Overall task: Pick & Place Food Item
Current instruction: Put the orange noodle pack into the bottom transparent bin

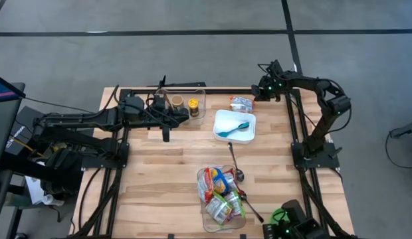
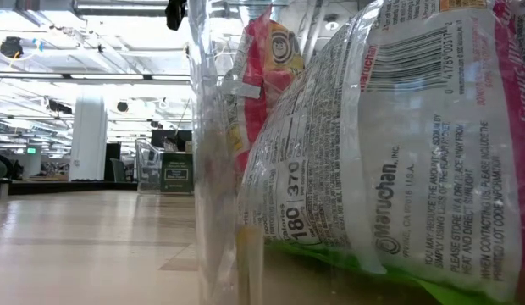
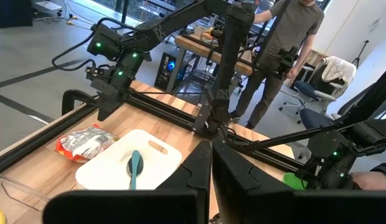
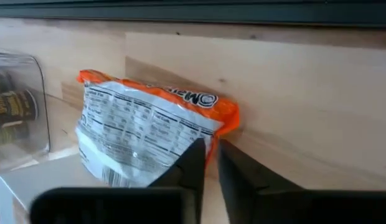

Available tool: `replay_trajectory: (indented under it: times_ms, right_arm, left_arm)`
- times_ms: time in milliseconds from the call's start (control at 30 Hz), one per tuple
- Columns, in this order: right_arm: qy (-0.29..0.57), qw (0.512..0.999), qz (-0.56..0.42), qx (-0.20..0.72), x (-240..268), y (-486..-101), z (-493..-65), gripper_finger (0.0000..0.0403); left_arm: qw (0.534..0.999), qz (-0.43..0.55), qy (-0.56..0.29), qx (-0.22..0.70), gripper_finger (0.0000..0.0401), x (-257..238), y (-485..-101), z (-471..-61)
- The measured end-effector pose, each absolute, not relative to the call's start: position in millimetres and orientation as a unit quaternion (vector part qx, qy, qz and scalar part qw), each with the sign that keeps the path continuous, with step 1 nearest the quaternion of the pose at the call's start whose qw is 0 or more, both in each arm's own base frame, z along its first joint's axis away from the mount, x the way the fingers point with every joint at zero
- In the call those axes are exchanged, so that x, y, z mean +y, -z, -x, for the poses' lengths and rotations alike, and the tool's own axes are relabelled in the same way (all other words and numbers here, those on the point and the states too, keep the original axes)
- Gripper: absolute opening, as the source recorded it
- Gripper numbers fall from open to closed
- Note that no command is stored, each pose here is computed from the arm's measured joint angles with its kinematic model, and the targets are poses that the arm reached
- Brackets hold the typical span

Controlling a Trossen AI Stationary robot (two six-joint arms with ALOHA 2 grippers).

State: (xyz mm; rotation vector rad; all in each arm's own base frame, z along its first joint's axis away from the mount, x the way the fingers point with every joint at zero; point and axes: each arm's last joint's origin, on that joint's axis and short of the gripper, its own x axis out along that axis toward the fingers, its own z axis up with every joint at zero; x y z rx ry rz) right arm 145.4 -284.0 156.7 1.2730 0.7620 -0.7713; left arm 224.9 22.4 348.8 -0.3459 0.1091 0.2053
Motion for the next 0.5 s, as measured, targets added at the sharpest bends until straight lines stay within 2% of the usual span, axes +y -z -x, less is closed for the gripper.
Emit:
replay_trajectory:
  times_ms: [267, 500]
  right_arm:
    - [0.347, 0.664, -0.571, 0.336, -284.5, -156.8, -142.7, 0.0135]
    - [0.347, 0.664, -0.570, 0.337, -284.3, -156.8, -143.2, 0.0180]
  left_arm:
    - [0.978, 0.172, -0.102, 0.054, 0.0008, 22.4, -348.8, -224.9]
    - [0.978, 0.172, -0.102, 0.054, 0.0008, 22.4, -348.8, -224.9]
